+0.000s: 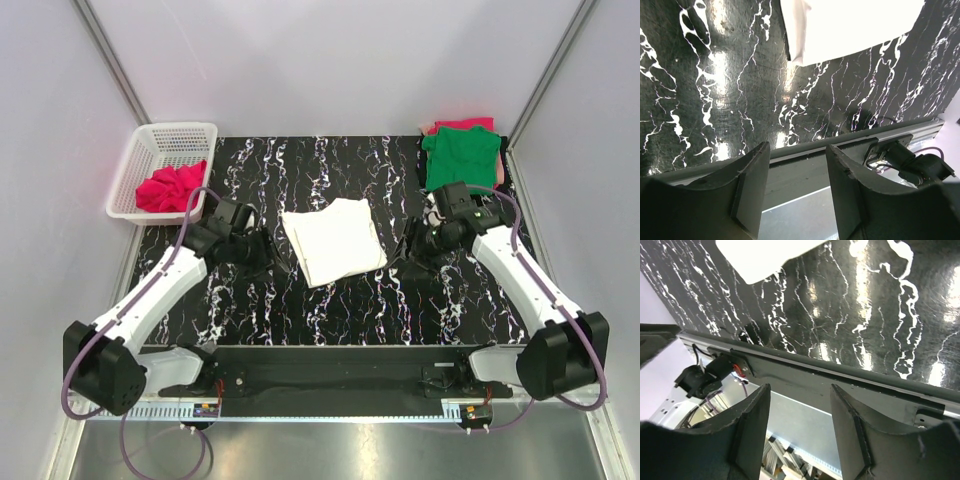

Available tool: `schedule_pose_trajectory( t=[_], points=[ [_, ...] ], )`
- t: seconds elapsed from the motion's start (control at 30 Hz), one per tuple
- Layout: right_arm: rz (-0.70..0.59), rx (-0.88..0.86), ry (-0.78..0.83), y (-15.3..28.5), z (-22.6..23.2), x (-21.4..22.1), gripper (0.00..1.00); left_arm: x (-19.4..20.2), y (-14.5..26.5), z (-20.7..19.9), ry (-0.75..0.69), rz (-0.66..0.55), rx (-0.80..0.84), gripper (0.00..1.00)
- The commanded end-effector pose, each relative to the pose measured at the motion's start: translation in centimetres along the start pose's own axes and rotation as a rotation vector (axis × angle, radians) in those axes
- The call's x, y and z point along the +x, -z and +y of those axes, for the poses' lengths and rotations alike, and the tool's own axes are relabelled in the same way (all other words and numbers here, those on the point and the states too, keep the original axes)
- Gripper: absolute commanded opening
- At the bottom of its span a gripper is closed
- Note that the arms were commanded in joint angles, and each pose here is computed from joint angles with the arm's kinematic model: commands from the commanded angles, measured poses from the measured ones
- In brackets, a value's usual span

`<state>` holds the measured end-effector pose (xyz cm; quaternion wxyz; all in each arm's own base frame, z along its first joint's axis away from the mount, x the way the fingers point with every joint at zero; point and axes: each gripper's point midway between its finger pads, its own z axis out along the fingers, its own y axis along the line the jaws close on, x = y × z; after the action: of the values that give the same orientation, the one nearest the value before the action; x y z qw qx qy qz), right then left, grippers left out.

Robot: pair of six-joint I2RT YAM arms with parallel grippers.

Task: Fold and stack the t-shirts
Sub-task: Neatly place the folded tshirt to the corner

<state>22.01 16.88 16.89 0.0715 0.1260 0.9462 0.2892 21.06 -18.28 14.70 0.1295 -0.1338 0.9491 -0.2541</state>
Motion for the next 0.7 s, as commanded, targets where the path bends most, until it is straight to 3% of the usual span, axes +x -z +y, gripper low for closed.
schedule_pose_trajectory(
  t=[0.0, 0.23, 0.43, 0.67],
  points=[
    [-0.028, 0.037, -0.003, -0.2, -1.6, 0.6, 0.58, -0.5, 0.5, 0.2, 0.012, -0.060, -0.005, 0.53],
    [-0.128, -0.005, -0.068, -0.5, -1.1, -0.7, 0.58, -0.6, -0.3, 0.3, 0.073, -0.134, 0.027, 0.53],
    [-0.144, -0.110, -0.112, -0.6, 0.6, -0.8, 0.57, -0.8, 3.3, -0.3, 0.016, -0.185, 0.003, 0.53],
    [-0.079, -0.109, -0.116, -2.6, -1.7, 1.8, 0.57, 2.1, 4.6, 2.0, 0.056, -0.190, -0.004, 0.53]
  ],
)
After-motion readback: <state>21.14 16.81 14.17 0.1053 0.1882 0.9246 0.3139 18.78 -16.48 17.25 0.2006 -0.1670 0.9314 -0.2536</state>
